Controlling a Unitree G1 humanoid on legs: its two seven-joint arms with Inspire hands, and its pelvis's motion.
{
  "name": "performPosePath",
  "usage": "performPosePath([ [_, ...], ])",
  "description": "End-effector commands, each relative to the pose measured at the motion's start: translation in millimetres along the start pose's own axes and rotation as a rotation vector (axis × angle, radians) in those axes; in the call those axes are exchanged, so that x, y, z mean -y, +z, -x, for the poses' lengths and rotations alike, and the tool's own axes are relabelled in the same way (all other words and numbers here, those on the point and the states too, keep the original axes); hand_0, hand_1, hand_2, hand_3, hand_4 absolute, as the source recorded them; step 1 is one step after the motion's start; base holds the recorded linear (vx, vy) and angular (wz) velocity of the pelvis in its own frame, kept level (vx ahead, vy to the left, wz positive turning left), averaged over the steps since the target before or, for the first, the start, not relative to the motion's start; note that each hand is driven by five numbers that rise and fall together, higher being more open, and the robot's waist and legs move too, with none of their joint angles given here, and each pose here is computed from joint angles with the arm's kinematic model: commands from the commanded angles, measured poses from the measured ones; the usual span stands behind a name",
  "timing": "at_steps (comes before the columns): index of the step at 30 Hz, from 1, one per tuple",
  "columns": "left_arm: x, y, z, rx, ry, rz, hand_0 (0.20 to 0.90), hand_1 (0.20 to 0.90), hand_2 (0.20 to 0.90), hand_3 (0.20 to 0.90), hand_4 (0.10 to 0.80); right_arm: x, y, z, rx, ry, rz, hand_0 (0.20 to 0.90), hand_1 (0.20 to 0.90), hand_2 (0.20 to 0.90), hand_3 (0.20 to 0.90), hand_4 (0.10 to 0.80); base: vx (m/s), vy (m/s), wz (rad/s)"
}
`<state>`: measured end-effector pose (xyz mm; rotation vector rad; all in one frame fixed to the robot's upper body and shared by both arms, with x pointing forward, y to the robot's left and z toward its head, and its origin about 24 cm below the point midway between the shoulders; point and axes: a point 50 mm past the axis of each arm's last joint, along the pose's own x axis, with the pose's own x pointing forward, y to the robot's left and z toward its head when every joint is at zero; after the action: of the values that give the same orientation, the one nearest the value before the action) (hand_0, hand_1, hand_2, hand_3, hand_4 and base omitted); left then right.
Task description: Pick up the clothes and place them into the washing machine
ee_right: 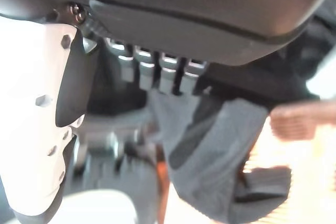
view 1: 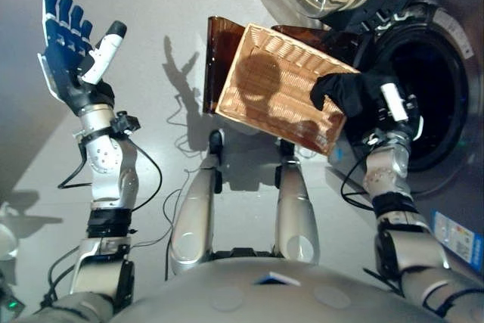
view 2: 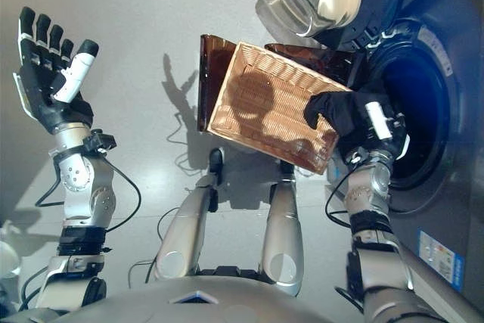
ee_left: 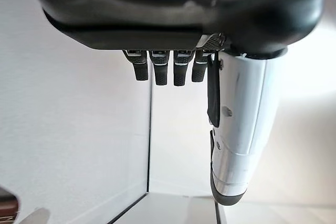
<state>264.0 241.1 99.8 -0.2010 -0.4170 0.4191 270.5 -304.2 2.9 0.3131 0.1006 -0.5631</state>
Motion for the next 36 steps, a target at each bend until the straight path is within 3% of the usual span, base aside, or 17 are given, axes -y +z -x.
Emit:
performPosePath([
  [1,-19,48,-18,0.247,0.014,-0.035,0.900,0.900,0.900,0.900,0.800,-1,43,-6,0.176,0.106,0.384,0.900,0.900,0.900,0.900,0.800,0.017,-0.068,0.09],
  [2,-20,48,-18,0.251,0.008,-0.038,0.900,0.900,0.900,0.900,0.800,2,44,-6,0.183,0.120,0.593,0.900,0.900,0.900,0.900,0.800,0.010,-0.047,0.11],
  [3,-21,48,-18,0.251,0.009,-0.038,0.900,0.900,0.900,0.900,0.800,2,44,-6,0.183,0.120,0.594,0.900,0.900,0.900,0.900,0.800,0.017,-0.052,0.11],
  [10,-26,57,-15,0.290,0.005,-0.059,0.900,0.900,0.900,0.900,0.800,8,41,-6,0.235,0.210,1.367,0.900,0.900,0.900,0.900,0.800,0.011,-0.046,0.09],
  [12,-27,61,-15,0.308,0.003,-0.083,0.900,0.900,0.900,0.900,0.800,14,38,-9,0.267,0.257,1.760,0.900,0.900,0.900,0.900,0.800,0.006,-0.046,0.07],
  [13,-28,61,-15,0.309,0.006,-0.084,0.900,0.900,0.900,0.900,0.800,13,38,-9,0.270,0.259,1.761,0.900,0.900,0.900,0.900,0.800,-0.007,-0.038,0.07],
  [14,-28,64,-15,0.322,0.009,-0.089,0.900,0.900,0.900,0.900,0.800,16,30,-12,0.272,0.285,1.955,0.900,0.900,0.900,0.900,0.800,-0.008,-0.015,0.06],
  [22,-30,75,-20,0.383,0.060,-0.099,0.900,0.900,0.900,0.900,0.800,8,7,-16,0.262,0.311,2.170,0.900,0.900,0.900,0.900,0.800,-0.040,-0.043,0.11],
  [36,-22,79,-16,0.413,0.053,-0.096,0.900,0.900,0.900,0.900,0.800,9,19,-29,0.276,0.104,2.239,0.900,0.900,0.900,0.900,0.800,0.014,0.004,0.07],
])
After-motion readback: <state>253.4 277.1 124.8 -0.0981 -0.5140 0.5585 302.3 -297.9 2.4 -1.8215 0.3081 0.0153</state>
